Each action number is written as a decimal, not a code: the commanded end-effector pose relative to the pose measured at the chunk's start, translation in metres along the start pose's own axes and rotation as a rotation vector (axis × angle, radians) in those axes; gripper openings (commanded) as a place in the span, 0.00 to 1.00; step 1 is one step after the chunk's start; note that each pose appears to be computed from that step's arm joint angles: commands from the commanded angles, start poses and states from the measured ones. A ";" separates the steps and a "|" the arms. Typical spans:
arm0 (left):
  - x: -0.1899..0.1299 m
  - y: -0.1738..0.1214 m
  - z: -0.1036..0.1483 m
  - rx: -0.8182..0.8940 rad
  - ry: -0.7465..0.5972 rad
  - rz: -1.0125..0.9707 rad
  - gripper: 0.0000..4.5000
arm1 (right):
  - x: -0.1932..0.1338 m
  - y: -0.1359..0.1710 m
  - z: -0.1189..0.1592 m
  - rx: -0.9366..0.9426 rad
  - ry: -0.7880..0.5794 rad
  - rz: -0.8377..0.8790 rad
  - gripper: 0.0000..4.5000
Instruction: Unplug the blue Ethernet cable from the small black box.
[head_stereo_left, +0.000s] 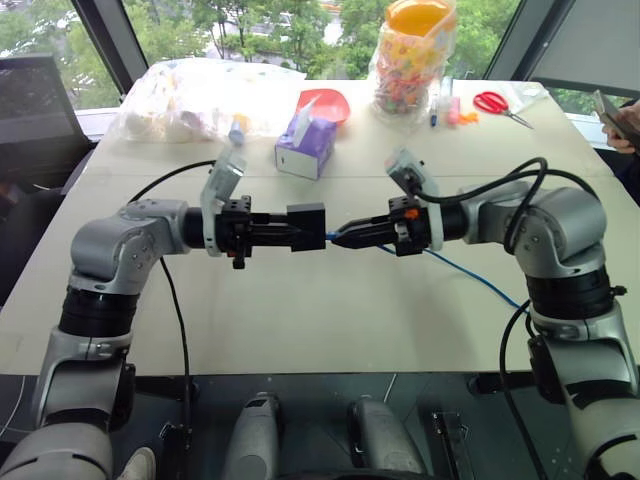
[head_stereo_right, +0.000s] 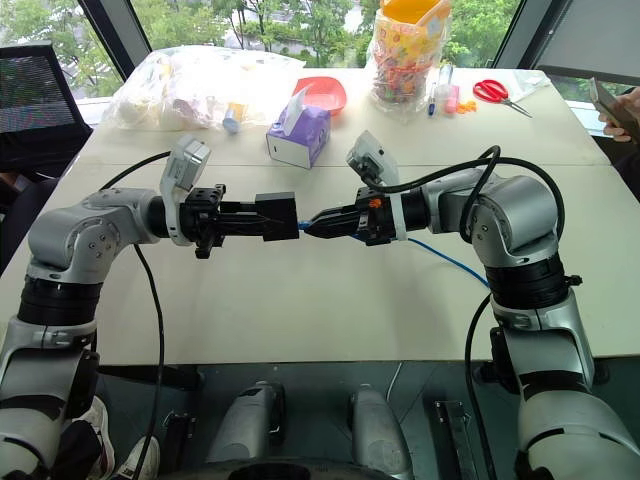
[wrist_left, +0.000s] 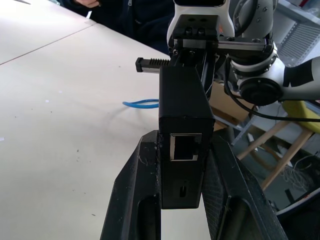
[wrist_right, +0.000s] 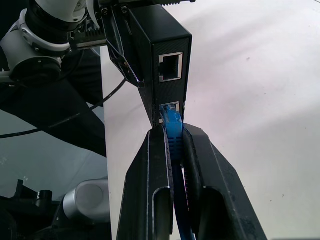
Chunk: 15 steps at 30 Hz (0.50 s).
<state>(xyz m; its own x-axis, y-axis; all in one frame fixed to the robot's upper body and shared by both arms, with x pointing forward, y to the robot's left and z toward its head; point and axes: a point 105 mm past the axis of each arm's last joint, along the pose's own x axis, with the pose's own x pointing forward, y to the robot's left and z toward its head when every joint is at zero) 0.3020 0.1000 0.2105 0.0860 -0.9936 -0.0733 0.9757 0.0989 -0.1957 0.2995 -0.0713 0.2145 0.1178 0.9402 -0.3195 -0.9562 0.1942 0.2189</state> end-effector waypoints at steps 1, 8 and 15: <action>0.001 -0.005 0.007 0.051 0.002 -0.004 0.11 | -0.002 0.007 0.013 -0.045 -0.017 0.012 0.01; -0.002 -0.005 0.008 0.057 -0.001 0.003 0.11 | -0.001 0.005 0.012 -0.016 -0.013 -0.001 0.01; -0.022 -0.008 0.008 0.047 0.001 0.040 0.11 | -0.018 -0.013 0.009 0.012 -0.034 -0.102 0.01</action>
<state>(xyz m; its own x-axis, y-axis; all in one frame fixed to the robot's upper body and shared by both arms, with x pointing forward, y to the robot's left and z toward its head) 0.2981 0.1106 0.2117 0.1100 -0.9895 -0.0935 0.9756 0.1255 -0.1802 0.3009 -0.0713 0.2140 0.1302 0.9368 -0.3247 -0.9456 0.2158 0.2435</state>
